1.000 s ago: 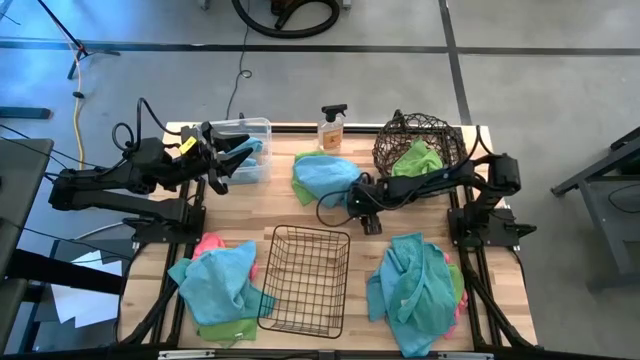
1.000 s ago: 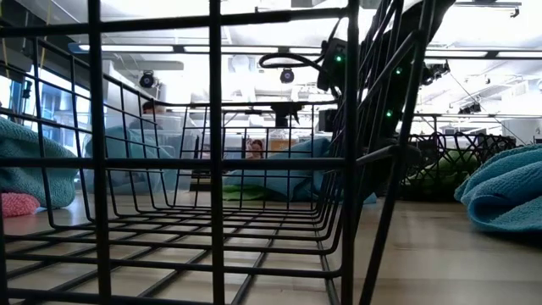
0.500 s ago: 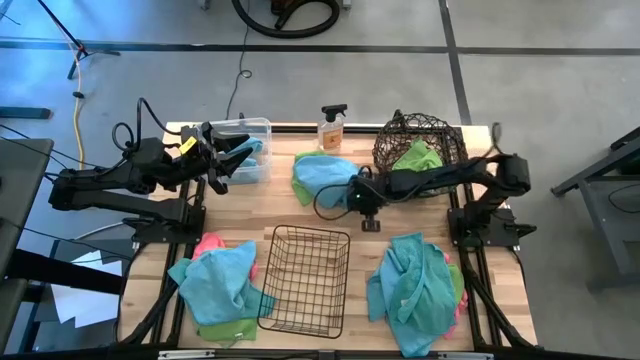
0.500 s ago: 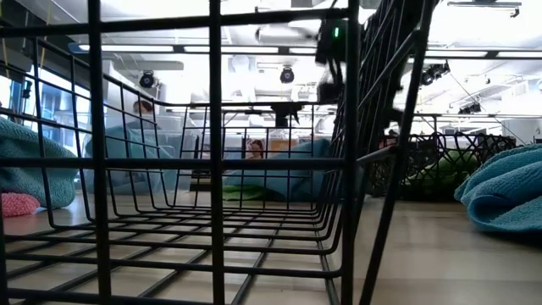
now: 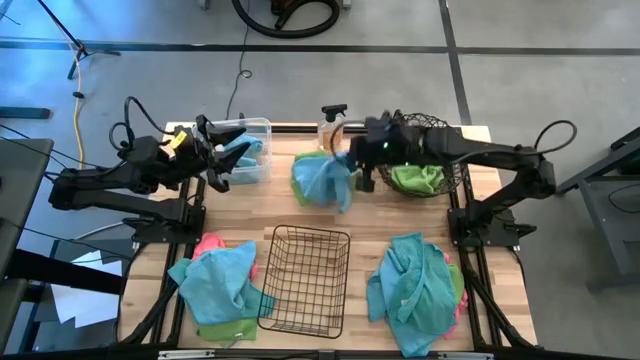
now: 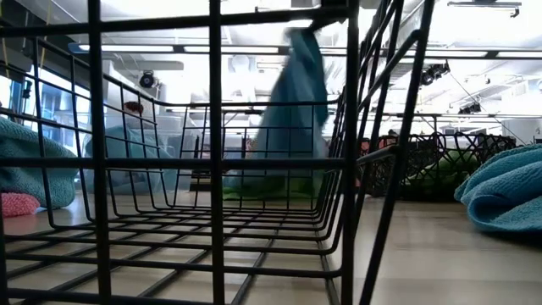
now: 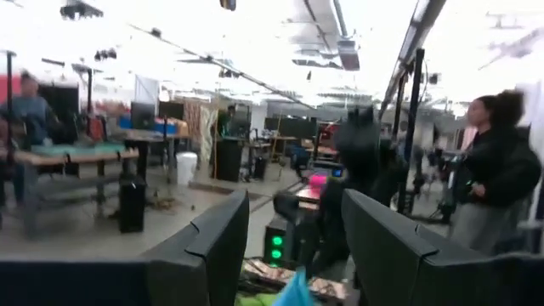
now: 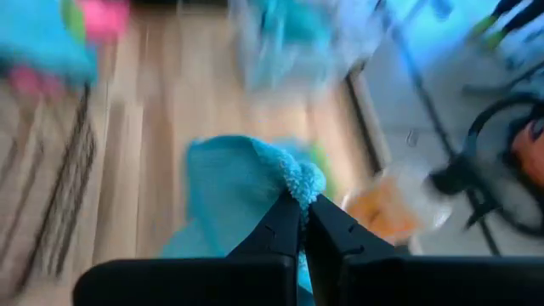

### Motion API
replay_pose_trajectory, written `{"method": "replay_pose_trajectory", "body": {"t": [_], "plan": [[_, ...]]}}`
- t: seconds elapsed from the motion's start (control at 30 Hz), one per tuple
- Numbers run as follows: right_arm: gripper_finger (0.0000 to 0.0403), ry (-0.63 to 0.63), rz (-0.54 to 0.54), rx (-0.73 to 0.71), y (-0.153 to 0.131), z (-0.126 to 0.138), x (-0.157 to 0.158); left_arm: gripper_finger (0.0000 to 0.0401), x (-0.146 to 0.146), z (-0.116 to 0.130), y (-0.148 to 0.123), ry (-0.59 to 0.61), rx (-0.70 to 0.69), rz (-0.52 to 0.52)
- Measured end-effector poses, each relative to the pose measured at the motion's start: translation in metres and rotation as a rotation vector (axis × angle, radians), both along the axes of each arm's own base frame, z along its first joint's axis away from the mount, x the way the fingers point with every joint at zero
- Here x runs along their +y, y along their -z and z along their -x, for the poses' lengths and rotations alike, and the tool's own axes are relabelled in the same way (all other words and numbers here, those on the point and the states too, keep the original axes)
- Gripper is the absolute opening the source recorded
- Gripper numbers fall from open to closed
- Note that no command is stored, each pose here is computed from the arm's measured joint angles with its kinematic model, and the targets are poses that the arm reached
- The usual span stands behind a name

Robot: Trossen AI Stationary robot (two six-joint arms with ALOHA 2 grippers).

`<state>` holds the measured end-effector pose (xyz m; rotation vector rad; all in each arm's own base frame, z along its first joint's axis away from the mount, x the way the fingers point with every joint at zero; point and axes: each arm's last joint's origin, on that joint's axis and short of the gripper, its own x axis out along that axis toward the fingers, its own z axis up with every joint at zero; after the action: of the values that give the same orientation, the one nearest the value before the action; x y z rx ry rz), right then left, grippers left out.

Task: Sort microfiber towel by color & place in baskets

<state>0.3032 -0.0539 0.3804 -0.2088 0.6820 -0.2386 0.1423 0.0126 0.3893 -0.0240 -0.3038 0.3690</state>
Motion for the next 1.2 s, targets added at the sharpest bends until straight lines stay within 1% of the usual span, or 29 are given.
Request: {"method": "replay_pose_trajectory", "body": {"t": [0.03, 0.2, 0.33, 0.43, 0.53, 0.63, 0.7, 0.77, 0.87, 0.93, 1.1, 1.2], "plan": [[0.0001, 0.001, 0.005, -0.029, -0.01, -0.001, -0.001, 0.0179, 0.0, -0.003, 0.001, -0.005, 0.017, -0.02], [0.0001, -0.037, 0.012, -0.151, -0.049, -0.006, -0.001, 0.018, 0.0, -0.026, 0.003, -0.002, 0.101, -0.048], [0.0, -0.13, -0.018, -0.239, -0.073, -0.004, 0.005, 0.0191, 0.0, -0.047, 0.0, 0.027, 0.153, -0.06], [0.0, -0.211, -0.048, -0.281, -0.083, -0.002, 0.012, 0.0207, 0.002, -0.061, -0.005, 0.112, 0.196, -0.038], [0.0, -0.297, -0.081, -0.309, -0.09, -0.001, 0.02, 0.0224, 0.007, -0.074, -0.012, 0.195, 0.226, -0.014], [0.0, -0.371, -0.111, -0.324, -0.091, -0.001, 0.027, 0.0236, 0.013, -0.087, -0.015, 0.204, 0.244, -0.013], [0.0, -0.387, -0.116, -0.32, -0.091, -0.002, 0.031, 0.0241, 0.016, -0.095, -0.019, 0.235, 0.244, -0.01], [0.0, -0.407, -0.103, -0.319, -0.091, -0.002, 0.034, 0.0244, 0.017, -0.101, -0.019, 0.302, 0.247, -0.009], [0.0, -0.437, -0.067, -0.319, -0.091, -0.003, 0.037, 0.0244, 0.018, -0.113, -0.014, 0.442, 0.264, 0.006], [0.0, -0.447, -0.052, -0.338, -0.093, -0.003, 0.038, 0.0244, 0.018, -0.119, -0.011, 0.507, 0.256, 0.015], [0.0, -0.498, -0.027, -0.424, -0.101, -0.005, 0.039, 0.0245, 0.019, -0.131, -0.009, 0.534, 0.209, 0.009], [0.0, -0.508, 0.009, -0.477, -0.107, -0.006, 0.038, 0.0245, 0.018, -0.137, -0.011, 0.602, 0.158, 0.009]]}}
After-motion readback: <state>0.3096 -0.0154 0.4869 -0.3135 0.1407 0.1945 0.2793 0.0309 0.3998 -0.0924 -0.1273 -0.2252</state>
